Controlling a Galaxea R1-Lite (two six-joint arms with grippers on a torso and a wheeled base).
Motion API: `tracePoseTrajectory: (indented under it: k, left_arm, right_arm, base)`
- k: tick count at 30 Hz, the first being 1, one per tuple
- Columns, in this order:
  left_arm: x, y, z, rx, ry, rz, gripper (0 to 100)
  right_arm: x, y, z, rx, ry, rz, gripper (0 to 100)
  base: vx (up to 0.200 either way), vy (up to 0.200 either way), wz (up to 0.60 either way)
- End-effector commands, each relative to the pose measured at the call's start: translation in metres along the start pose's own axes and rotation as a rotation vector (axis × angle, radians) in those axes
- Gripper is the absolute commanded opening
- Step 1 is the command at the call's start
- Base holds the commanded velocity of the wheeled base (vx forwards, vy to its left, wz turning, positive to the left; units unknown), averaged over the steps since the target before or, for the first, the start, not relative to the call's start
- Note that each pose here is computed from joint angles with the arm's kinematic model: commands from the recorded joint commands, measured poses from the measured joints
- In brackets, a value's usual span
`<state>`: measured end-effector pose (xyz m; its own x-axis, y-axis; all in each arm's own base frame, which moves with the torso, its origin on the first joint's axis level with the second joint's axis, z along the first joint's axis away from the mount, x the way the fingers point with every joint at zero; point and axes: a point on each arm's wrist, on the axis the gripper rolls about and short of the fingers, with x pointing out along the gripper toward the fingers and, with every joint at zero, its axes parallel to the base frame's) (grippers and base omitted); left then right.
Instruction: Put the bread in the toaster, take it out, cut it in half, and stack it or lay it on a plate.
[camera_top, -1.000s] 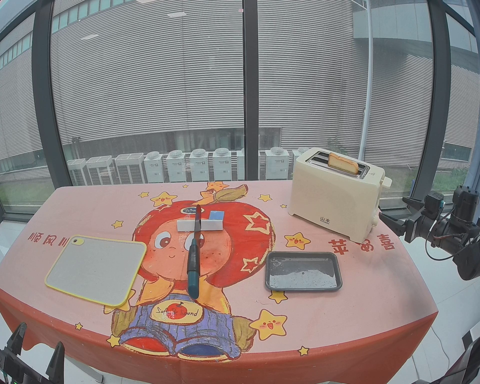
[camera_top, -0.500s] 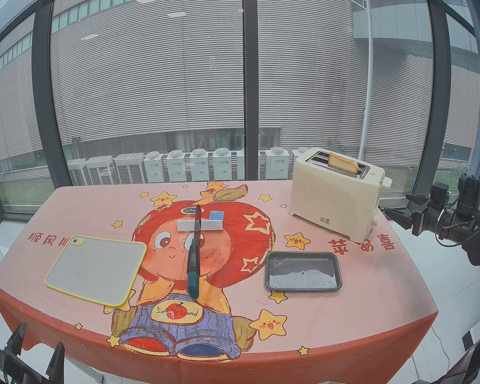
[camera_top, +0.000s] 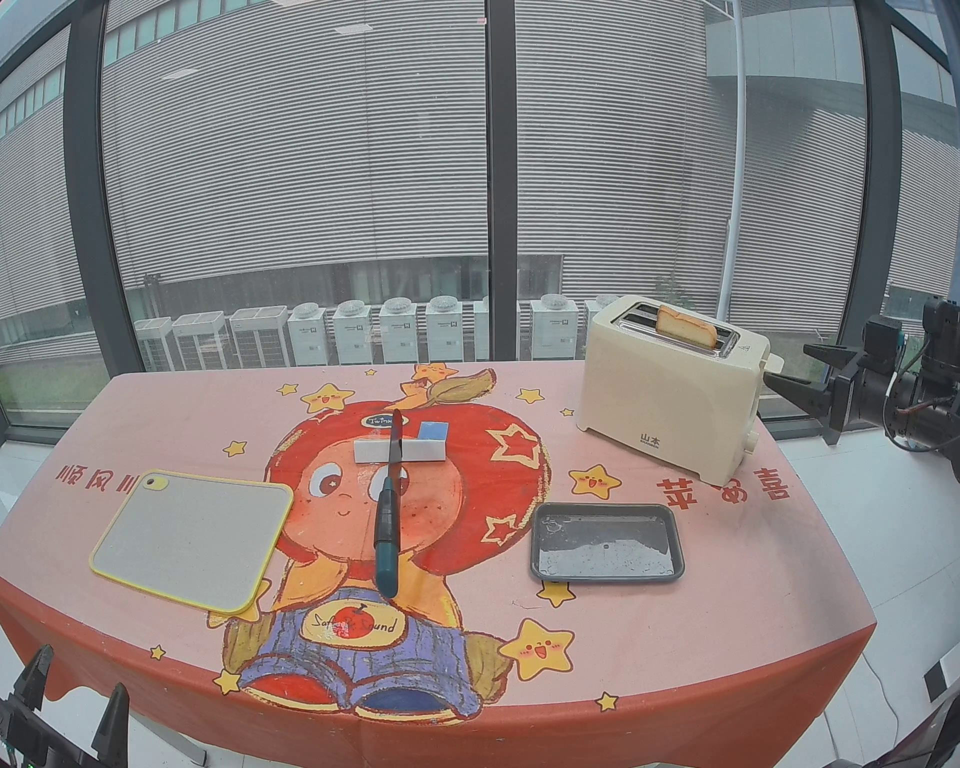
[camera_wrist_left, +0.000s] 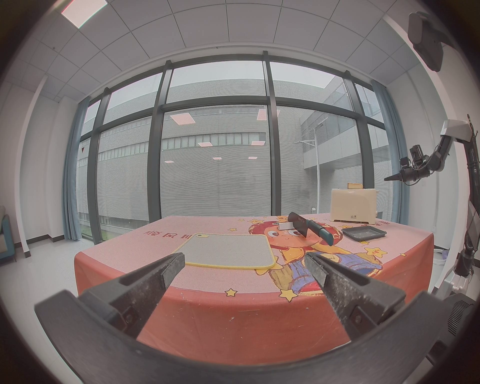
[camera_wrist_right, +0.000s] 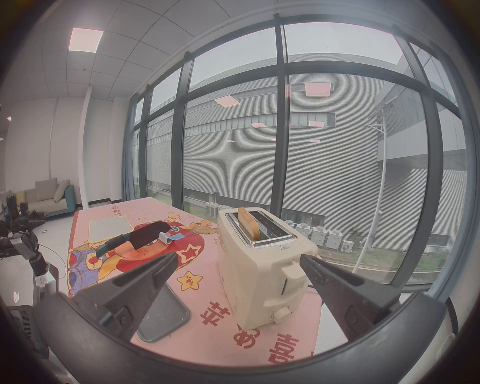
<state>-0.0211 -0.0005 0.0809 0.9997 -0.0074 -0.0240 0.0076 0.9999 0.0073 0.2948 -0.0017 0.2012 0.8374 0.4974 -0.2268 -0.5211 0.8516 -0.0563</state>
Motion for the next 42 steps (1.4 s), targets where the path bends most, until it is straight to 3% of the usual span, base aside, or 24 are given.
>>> tracePoseTrajectory:
  k: [1,3,22,42]
  left_arm:
    - [0.001,0.0,-0.005,0.0,0.019,0.001,100]
    - [0.001,0.0,-0.005,0.0,0.019,0.001,100]
    - [0.001,0.0,-0.005,0.0,0.019,0.0,100]
    - [0.001,0.0,-0.005,0.0,0.019,0.0,100]
  right_arm:
    - [0.005,0.0,0.019,-0.044,-0.034,0.012,100]
    - [0.009,0.0,0.022,-0.063,-0.042,0.018,100]
    - [0.073,-0.029,0.03,-0.082,-0.061,0.039,100]
    - [0.121,-0.034,0.017,-0.087,-0.02,0.062,100]
  base:
    - [0.0,0.0,0.0]
    - [0.0,0.0,0.0]
    - [0.0,0.0,0.0]
    - [0.0,0.0,0.0]
